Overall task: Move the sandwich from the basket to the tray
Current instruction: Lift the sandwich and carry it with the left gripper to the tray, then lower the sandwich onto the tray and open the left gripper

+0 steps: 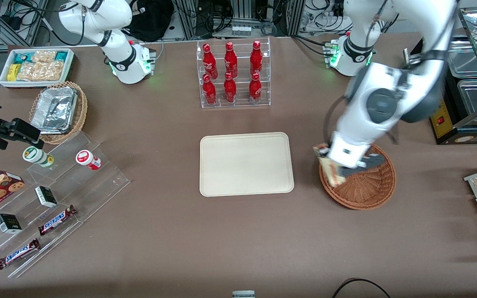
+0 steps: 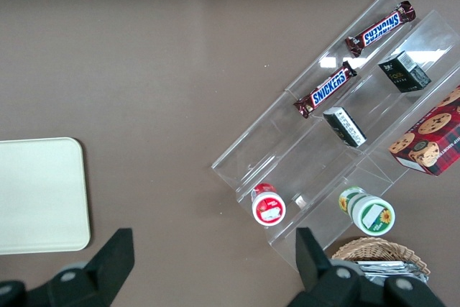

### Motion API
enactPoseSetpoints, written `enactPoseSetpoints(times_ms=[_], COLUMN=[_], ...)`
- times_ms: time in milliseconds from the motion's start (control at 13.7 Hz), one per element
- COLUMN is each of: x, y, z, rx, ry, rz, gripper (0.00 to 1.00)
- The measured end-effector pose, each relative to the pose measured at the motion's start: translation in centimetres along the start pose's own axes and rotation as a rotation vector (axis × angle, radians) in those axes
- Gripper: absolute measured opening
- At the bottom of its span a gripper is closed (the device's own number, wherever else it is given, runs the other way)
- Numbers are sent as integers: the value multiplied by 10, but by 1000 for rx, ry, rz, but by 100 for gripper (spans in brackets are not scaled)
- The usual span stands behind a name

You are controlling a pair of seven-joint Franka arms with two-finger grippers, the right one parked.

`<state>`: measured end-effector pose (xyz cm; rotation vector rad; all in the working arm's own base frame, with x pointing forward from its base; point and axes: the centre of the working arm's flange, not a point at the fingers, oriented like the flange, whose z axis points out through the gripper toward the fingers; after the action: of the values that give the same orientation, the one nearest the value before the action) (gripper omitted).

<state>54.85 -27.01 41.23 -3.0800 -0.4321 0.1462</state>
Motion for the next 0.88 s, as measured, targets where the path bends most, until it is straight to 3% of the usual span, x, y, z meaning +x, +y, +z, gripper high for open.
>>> enactPoseSetpoints(times_ms=[146, 583, 875], x=[-30, -106, -130], y=[41, 143, 166], z=[16, 93, 131], rx=[0, -65, -26], ry=[-1, 20, 56], rz=[42, 181, 271], gripper=[14, 14, 14])
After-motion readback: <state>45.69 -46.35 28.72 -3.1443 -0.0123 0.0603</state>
